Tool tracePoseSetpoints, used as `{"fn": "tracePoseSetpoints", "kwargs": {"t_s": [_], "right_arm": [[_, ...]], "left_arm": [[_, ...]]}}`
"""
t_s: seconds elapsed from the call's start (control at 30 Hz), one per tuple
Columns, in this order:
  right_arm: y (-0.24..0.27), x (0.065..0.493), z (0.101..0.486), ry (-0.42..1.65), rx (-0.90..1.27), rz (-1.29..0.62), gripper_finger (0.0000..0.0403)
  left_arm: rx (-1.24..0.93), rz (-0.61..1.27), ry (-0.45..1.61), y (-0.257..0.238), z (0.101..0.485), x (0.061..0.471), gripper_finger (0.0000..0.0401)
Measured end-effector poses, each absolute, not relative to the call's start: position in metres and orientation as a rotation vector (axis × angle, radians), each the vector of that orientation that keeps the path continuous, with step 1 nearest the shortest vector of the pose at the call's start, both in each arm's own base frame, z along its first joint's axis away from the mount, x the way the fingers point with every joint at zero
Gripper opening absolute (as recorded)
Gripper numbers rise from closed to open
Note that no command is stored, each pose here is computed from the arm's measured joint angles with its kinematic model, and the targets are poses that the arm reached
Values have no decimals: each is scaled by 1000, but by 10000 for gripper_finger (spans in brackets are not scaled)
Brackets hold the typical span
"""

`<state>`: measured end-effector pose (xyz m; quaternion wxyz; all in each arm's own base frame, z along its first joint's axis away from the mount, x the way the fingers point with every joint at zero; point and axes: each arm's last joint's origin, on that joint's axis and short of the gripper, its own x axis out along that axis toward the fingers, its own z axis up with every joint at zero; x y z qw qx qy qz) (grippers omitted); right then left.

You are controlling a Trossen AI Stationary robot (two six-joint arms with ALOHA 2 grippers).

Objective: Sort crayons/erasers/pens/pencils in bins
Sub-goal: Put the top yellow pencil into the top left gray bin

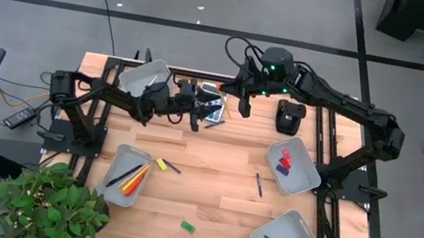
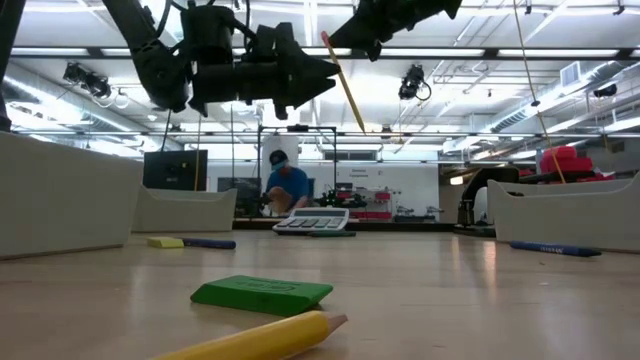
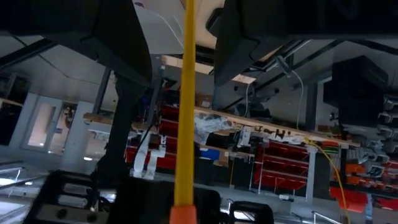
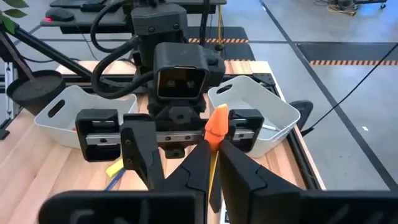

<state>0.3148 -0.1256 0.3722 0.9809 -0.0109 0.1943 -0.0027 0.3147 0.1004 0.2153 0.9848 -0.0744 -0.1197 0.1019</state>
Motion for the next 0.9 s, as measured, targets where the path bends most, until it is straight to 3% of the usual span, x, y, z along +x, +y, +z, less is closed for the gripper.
{"fn": "tracePoseSetpoints", "kwargs": {"t_s": [0.2, 0.5, 0.67, 0.83, 0.9], "right_arm": [[-120, 317, 373, 384, -12, 7, 36], [-118, 318, 373, 388, -5, 13, 36], [-120, 316, 371, 402, -3, 9, 36], [-122, 315, 370, 418, -10, -1, 36], [-123, 314, 369, 428, -2, 2, 37]], "left_arm": [[-133, 201, -253, 102, 230, 328, 176], [-149, 235, -84, 107, 230, 342, 161], [-153, 239, -74, 107, 229, 342, 111], [-155, 236, -64, 107, 228, 342, 27], [-162, 238, -62, 107, 228, 342, 24]]}}
